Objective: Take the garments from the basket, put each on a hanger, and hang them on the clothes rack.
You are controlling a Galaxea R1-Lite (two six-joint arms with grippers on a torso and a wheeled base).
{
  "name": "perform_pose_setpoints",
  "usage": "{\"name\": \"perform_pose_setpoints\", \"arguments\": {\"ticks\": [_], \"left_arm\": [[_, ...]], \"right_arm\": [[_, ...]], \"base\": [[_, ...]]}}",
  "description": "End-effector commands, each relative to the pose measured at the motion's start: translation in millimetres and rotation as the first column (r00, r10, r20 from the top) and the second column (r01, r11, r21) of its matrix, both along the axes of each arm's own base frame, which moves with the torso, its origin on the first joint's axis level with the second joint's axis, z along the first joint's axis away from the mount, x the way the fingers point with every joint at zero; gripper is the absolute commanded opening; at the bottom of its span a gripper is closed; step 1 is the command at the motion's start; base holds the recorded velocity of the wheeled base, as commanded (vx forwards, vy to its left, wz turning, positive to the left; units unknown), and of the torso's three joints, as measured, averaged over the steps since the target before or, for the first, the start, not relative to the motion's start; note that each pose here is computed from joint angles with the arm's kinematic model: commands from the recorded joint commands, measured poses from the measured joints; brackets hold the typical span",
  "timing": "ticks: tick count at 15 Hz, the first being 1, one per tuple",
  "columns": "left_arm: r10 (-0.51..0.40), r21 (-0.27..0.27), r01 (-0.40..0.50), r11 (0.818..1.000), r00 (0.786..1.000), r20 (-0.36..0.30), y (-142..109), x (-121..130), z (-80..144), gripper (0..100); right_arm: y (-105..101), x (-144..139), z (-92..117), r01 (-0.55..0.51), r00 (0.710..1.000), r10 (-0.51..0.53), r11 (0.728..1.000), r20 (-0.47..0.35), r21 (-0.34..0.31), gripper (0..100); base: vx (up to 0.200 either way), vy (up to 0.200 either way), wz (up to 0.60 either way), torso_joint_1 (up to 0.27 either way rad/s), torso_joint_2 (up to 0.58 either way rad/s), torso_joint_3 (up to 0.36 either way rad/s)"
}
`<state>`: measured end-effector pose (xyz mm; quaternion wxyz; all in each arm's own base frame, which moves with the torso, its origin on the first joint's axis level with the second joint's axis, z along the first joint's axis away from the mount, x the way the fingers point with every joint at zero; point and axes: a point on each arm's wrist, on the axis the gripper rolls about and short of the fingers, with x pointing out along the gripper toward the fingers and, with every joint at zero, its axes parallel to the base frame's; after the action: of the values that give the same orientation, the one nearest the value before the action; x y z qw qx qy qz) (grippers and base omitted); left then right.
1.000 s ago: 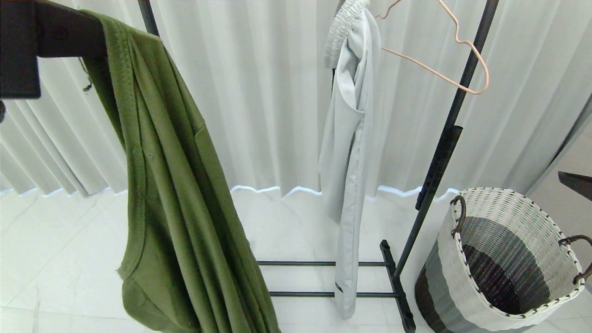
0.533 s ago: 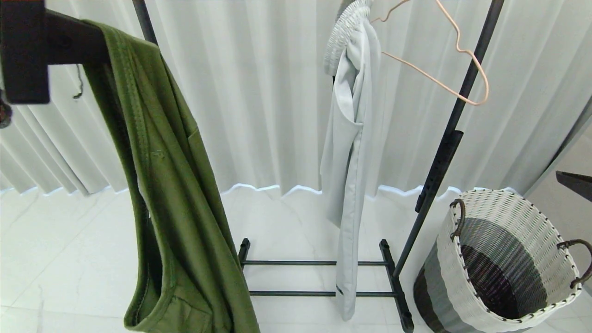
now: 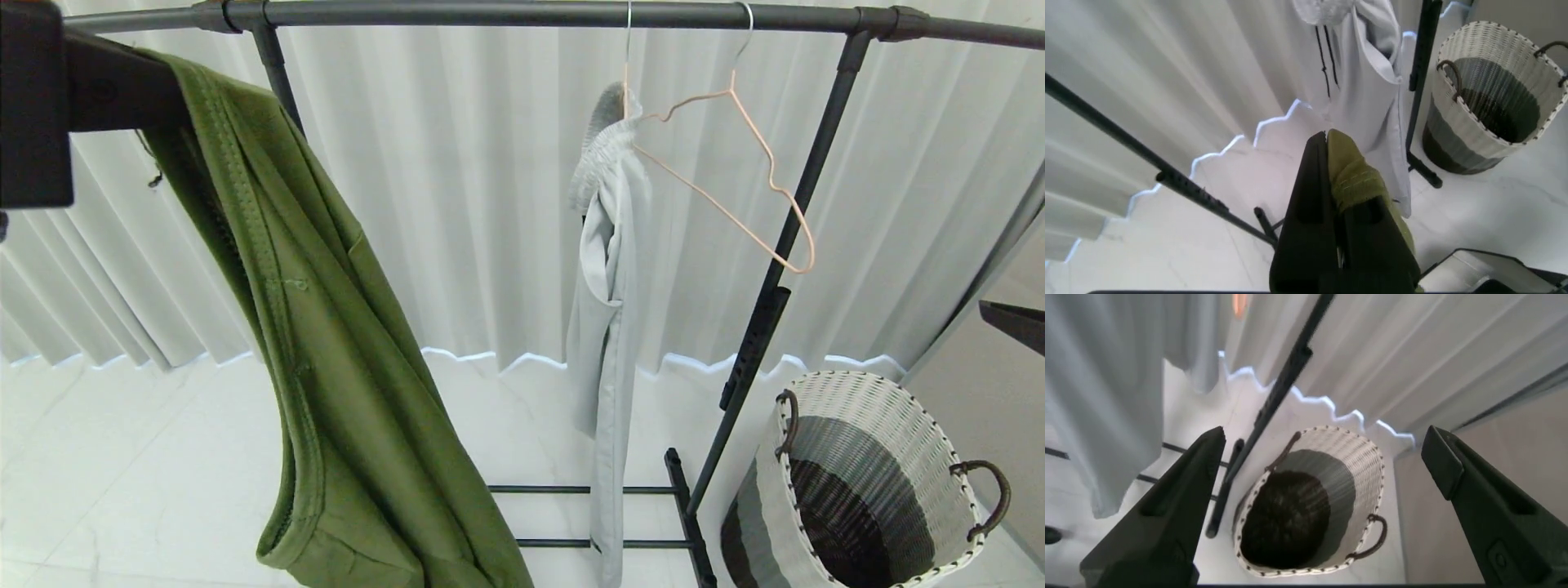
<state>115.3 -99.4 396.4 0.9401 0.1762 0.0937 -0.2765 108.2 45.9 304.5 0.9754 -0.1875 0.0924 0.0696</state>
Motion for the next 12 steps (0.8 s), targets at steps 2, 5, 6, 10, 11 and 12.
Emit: {"name": "perform_pose_setpoints", "arguments": {"ticks": [2,5,6,10,11,12], "left_arm": [[0.001,-0.005,-0.001,1.0,1.0,0.005,5,-5,0,0],[-0.001,-0.006,0.001,1.0,1.0,0.004,7,-7,-1,0],[-0.001,-0.004,0.001,1.0,1.0,0.002,6,-7,-2,0],[0.012,0.013,-0.012,1.0,1.0,-0.01,7,-6,-7,0],[0.05,0.022,-0.05,0.999,0.999,-0.011,8,-4,-9,0],[0.068,0.029,-0.068,0.997,0.998,-0.013,8,-3,-10,0]], "right_arm": [[1,1,0,-0.025,1.0,0.025,1.0,-0.003,0.002,100],[4,7,0,-0.027,1.0,0.027,1.0,0.007,0.009,100],[6,11,2,-0.034,0.999,0.033,0.999,0.025,0.019,100],[15,28,0,-0.04,0.999,0.04,0.999,0.016,0.023,100],[17,31,0,-0.064,0.998,0.064,0.998,0.012,0.027,100],[19,33,-1,-0.092,0.996,0.092,0.995,0.012,0.033,100]], "base": [[0.0,0.0,0.0,0.173,-0.47,-0.3],[0.0,0.0,0.0,0.185,-0.48,-0.295],[0.0,0.0,0.0,0.198,-0.5,-0.295],[0.0,0.0,0.0,0.17,-0.41,-0.244],[0.0,0.0,0.0,0.061,-0.12,-0.09],[0.0,0.0,0.0,0.041,-0.06,-0.036]]}}
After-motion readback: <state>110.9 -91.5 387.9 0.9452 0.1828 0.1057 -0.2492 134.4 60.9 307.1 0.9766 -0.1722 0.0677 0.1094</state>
